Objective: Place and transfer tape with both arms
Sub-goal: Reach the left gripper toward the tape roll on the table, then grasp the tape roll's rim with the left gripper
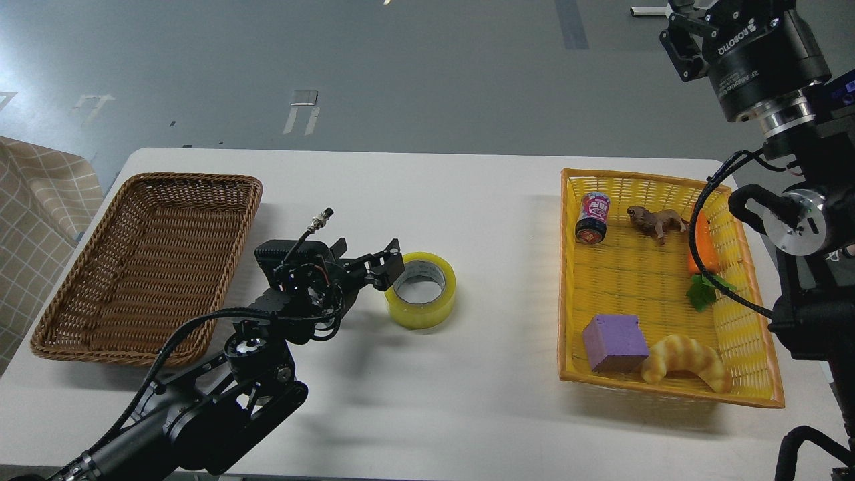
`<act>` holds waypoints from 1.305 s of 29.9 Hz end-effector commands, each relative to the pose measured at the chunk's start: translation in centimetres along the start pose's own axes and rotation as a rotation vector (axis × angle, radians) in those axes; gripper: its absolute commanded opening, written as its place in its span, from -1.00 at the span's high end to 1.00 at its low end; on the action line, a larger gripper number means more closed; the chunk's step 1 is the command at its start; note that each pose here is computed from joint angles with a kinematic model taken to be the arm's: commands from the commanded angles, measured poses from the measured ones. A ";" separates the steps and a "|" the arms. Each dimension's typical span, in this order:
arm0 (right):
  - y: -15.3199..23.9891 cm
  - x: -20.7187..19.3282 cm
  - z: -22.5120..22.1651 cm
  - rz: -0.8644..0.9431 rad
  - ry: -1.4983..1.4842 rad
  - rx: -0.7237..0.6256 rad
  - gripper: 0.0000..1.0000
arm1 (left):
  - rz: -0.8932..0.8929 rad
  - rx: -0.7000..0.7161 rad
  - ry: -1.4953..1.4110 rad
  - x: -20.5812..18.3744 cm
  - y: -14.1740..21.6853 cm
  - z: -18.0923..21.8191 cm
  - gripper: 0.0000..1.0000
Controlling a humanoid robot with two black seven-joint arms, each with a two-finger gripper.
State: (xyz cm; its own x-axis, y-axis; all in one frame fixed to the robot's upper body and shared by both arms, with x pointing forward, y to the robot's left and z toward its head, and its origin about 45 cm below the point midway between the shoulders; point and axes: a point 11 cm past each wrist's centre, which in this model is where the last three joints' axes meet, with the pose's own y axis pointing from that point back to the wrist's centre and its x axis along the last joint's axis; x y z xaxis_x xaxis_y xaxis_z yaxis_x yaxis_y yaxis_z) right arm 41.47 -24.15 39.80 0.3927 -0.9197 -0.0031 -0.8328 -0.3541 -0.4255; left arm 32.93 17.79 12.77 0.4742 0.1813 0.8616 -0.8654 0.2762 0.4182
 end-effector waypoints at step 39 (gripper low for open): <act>1.5 2.0 0.2 0.031 0.050 -0.028 -1.00 | -0.136 -0.098 -0.125 -3.5 -0.9 2.4 0.41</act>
State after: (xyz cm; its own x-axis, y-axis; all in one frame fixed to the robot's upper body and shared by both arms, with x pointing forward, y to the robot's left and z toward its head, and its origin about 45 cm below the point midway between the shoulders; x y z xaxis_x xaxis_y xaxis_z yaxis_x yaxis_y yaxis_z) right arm 41.09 -26.29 39.02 0.3508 -0.9360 0.0274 -0.8540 -0.3318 -0.4008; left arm 31.68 14.53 10.33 0.5484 0.0280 0.8358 -0.7780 0.3834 0.4977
